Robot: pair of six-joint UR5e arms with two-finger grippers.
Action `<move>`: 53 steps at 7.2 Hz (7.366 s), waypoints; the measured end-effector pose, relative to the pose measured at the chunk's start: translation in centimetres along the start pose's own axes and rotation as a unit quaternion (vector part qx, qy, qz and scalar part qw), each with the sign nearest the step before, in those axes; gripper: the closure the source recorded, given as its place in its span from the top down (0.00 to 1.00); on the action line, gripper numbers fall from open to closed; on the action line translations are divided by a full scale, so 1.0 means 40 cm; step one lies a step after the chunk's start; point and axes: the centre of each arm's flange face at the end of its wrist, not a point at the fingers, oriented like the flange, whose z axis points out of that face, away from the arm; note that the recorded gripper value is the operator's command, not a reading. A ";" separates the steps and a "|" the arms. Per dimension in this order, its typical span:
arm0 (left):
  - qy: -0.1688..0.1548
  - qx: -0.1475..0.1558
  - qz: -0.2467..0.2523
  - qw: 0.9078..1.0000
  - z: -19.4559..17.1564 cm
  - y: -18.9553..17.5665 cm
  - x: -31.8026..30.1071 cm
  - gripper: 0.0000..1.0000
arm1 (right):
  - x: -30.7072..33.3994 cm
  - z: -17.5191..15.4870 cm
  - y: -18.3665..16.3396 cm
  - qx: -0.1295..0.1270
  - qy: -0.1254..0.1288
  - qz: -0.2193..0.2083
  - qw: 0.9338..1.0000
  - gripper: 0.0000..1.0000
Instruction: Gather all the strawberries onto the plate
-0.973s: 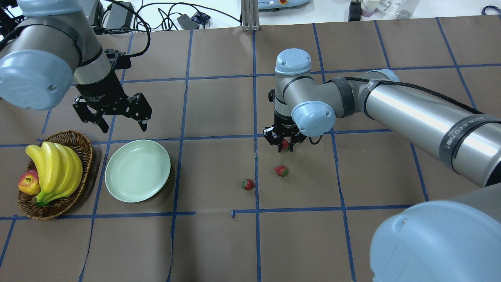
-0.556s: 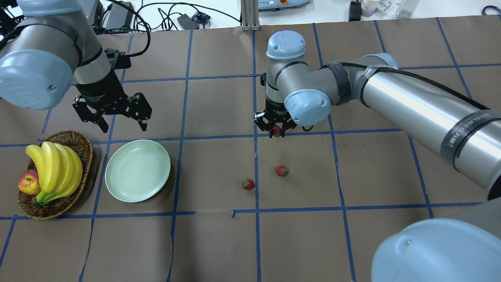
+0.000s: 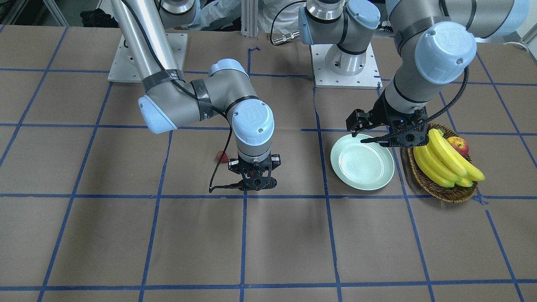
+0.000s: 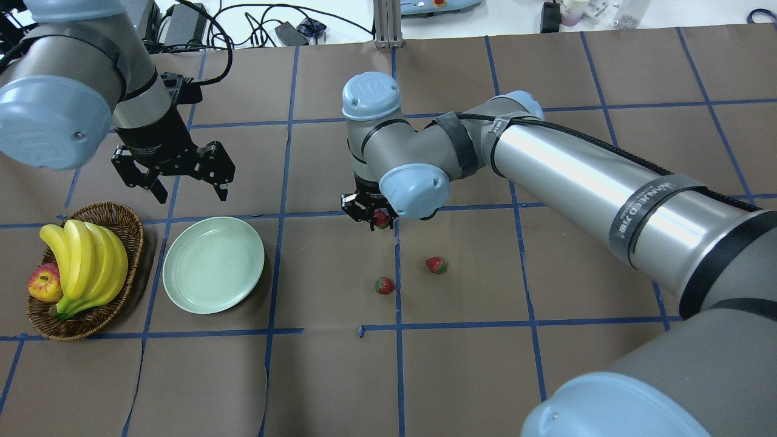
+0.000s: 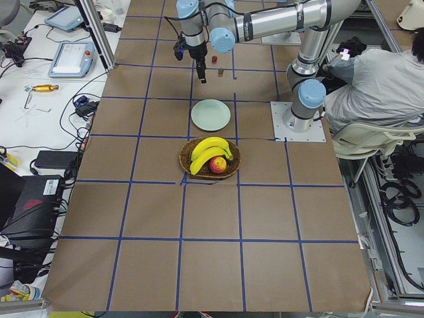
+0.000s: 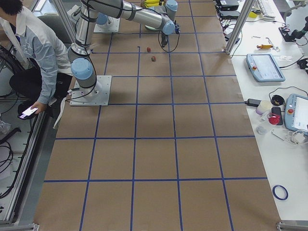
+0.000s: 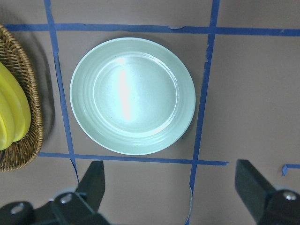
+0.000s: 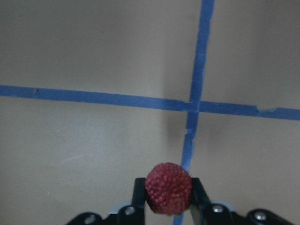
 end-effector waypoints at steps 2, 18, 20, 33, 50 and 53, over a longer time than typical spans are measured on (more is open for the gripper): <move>0.000 -0.001 0.001 1.000 0.003 0.000 0.002 1.00 | -0.033 0.042 0.000 -0.009 -0.011 -0.006 1.000 0.99; -0.006 -0.001 0.000 1.000 0.022 0.018 0.091 1.00 | 0.234 0.098 0.140 -0.102 0.043 -0.185 0.976 1.00; -0.006 -0.002 0.000 1.000 0.030 0.019 0.092 1.00 | 0.229 0.106 0.124 -0.082 0.039 -0.187 0.978 0.76; -0.006 0.002 -0.004 1.000 0.030 0.021 0.103 1.00 | 0.225 0.099 0.117 -0.080 0.039 -0.180 0.980 0.00; -0.004 0.011 -0.006 1.000 0.017 0.001 0.043 1.00 | -0.116 0.013 0.050 -0.036 0.011 -0.083 0.996 0.65; -0.003 0.009 -0.007 1.000 0.022 0.002 0.044 1.00 | -0.122 0.020 0.050 -0.041 0.002 -0.083 0.996 1.00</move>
